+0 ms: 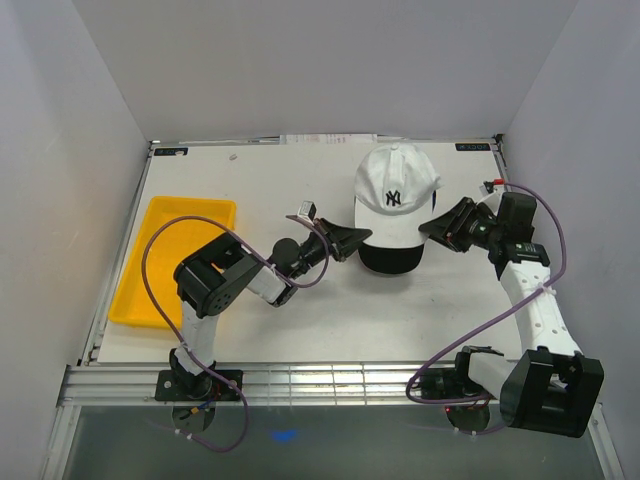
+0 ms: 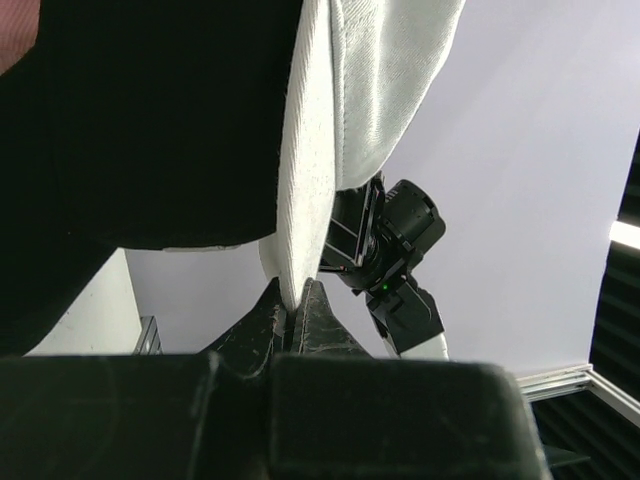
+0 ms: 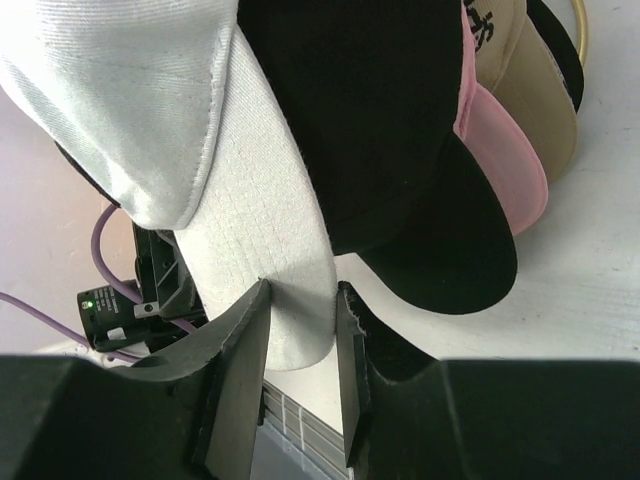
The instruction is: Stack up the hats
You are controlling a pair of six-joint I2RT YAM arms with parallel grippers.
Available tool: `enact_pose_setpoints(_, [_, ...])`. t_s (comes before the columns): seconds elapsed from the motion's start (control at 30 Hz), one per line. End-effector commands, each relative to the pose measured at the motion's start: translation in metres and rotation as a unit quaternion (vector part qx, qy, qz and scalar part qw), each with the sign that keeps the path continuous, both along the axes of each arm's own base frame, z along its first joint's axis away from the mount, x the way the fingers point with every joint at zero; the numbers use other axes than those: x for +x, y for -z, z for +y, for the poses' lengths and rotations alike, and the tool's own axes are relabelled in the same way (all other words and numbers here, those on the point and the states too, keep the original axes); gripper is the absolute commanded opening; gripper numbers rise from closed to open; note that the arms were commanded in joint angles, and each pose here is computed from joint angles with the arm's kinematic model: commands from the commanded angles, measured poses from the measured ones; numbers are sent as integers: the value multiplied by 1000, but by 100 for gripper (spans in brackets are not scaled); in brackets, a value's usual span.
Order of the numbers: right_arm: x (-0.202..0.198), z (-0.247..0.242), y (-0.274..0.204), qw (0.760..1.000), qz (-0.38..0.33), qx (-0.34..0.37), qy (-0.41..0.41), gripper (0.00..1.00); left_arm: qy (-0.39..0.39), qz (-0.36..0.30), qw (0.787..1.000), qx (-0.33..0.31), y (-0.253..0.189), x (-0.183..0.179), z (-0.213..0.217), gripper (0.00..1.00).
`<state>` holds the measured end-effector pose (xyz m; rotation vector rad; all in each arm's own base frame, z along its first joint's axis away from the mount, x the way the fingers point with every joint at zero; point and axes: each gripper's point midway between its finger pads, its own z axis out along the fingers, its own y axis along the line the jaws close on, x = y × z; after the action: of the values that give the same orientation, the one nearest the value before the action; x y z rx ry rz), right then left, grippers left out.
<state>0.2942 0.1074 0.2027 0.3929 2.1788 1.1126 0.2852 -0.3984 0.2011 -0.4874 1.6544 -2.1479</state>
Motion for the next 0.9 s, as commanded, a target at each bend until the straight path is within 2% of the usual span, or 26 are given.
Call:
enact_pose_setpoints(0.0, [-18,20,8,998,5,11,-57,35,170,-53,984,20,16,-93,-29,0])
enact_pose_setpoints(0.87, [-27,-1,63,998,52,-29,-21,27,192,15,979,62,71,-108,-40,0])
